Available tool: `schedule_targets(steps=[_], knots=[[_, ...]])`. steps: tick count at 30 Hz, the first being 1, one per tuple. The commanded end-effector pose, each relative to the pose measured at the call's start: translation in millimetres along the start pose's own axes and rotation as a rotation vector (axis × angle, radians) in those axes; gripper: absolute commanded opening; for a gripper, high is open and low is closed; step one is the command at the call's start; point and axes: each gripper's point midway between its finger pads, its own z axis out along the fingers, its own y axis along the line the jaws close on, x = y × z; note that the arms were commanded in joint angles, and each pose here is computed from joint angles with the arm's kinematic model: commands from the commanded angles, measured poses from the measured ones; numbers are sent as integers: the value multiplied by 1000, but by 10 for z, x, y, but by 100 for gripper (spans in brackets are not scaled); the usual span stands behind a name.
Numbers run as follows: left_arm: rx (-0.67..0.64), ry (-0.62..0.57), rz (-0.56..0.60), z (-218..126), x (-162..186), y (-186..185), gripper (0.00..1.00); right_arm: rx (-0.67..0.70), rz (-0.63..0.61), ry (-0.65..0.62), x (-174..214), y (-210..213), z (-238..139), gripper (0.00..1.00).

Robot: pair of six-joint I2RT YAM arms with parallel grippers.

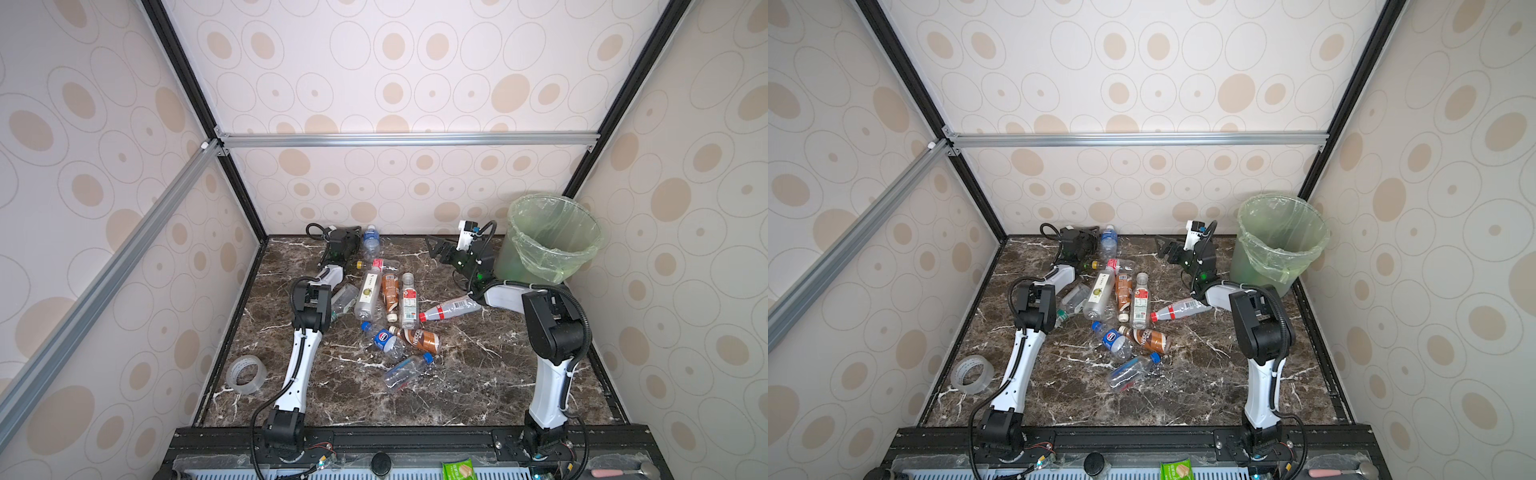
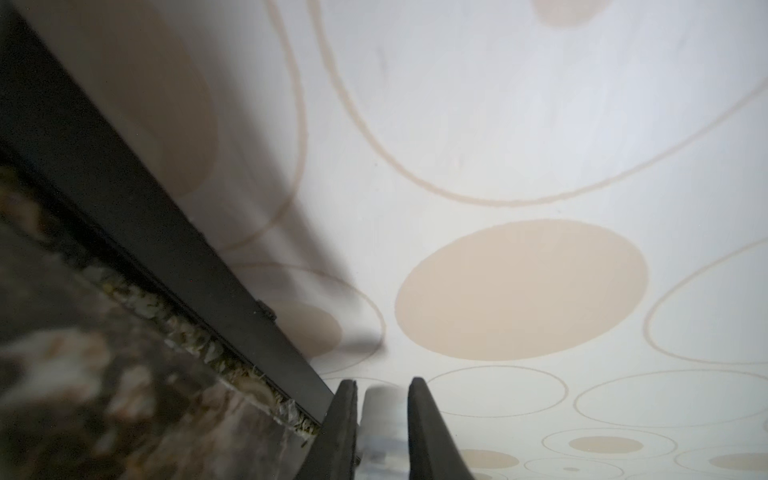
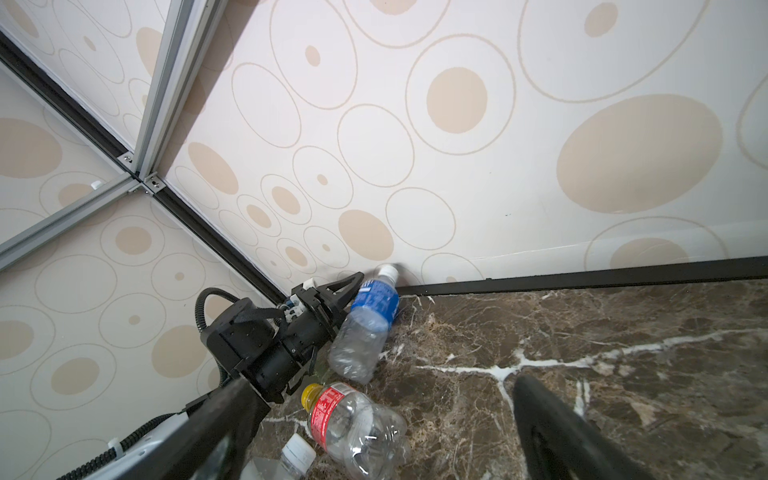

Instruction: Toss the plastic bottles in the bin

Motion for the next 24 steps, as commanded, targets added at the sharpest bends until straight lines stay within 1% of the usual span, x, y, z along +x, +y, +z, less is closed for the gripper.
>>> schedule_targets(steps=[1, 6, 10, 13, 18, 24], knots=[[-150, 33, 26, -62, 169, 561, 22, -24, -15, -40, -148, 81, -23, 100], [-141, 59, 36, -86, 212, 512, 23, -20, -10, -27, -103, 61, -31, 100], [-129, 85, 51, -169, 267, 426, 26, -9, -7, -10, -58, 26, -12, 100], [-114, 116, 83, -207, 302, 331, 27, 1, 2, 16, 5, -15, 28, 100], [-79, 201, 118, -251, 433, 193, 30, 47, 20, 72, 106, -117, 76, 100], [-91, 254, 177, -398, 518, 124, 31, 101, 48, 145, 266, -230, 113, 99]])
